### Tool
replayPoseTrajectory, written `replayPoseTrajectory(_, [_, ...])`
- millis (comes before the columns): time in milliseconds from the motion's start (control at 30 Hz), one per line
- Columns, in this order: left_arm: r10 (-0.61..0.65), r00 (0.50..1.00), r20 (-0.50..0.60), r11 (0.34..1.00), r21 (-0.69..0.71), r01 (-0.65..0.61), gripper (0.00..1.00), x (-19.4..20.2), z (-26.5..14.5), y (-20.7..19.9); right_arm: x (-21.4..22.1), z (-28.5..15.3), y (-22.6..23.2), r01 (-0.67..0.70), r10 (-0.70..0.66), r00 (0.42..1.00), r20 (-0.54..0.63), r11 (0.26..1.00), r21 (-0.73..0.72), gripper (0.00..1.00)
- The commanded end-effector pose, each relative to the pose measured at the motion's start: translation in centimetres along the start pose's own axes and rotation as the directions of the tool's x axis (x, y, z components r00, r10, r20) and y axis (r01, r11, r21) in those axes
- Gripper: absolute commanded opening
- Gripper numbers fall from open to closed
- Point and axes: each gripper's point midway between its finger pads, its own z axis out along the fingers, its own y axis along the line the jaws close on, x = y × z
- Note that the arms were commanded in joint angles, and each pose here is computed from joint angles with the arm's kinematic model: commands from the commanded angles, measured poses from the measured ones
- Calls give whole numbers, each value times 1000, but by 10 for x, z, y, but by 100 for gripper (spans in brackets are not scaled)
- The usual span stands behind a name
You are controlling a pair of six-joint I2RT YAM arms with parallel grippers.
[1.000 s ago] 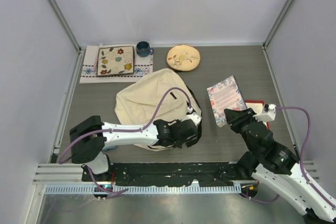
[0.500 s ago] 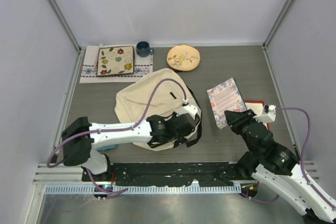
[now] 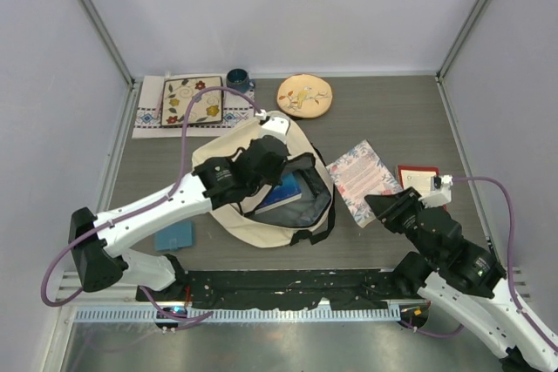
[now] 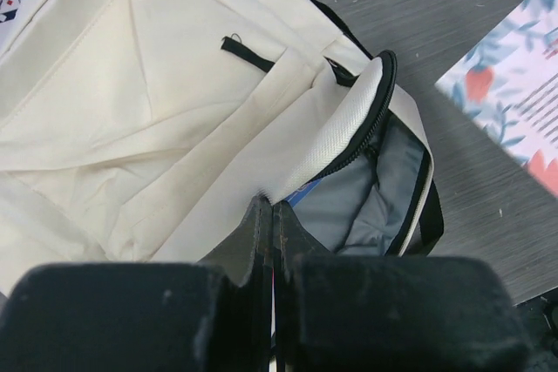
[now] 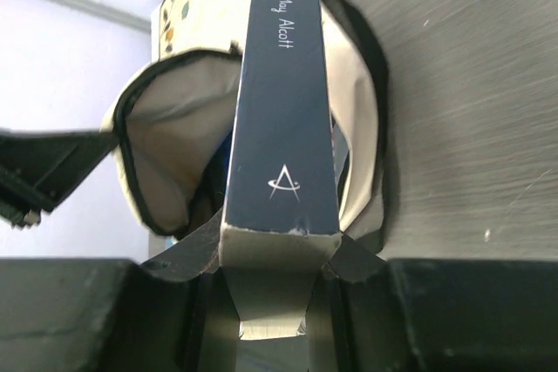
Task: Pack the student bag
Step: Place the book in the student bag.
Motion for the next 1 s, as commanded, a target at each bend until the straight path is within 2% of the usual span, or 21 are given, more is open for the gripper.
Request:
replayPoseTrajectory(0, [-70, 992, 102, 997, 40, 67, 0, -38, -17, -7, 0, -23, 61, -133, 111, 988, -107, 965, -225, 1])
replayPoseTrajectory(233, [-175, 968, 178, 981, 109, 158, 0, -58, -36, -10, 28, -32, 66, -168, 101, 959, -266, 955, -244, 1])
replayPoseTrajectory(367, [-226, 951, 210, 968, 160, 195, 0, -67, -48, -11, 54, -32, 65, -208, 103, 915, -390, 949, -235, 1])
replayPoseTrajectory(467, [-244, 945, 218, 960, 191, 204, 0, -69, -51, -14, 66, -25, 66, -241, 122, 895, -429, 941, -237, 1])
replayPoseTrajectory(633, [-242, 949, 200, 952, 237, 193, 0, -65, -53, -22, 74, -11, 91, -325, 151, 873, -464, 889, -323, 1])
replayPoseTrajectory(800, [-221, 960, 172, 947, 273, 169, 0, -55, -53, -28, 72, 13, 107, -299, 128, 900, -416, 876, -378, 1])
replayPoseTrajectory(967, [-210, 965, 158, 939, 307, 154, 0, -47, -57, -32, 76, 36, 133, -312, 117, 899, -422, 848, -429, 1])
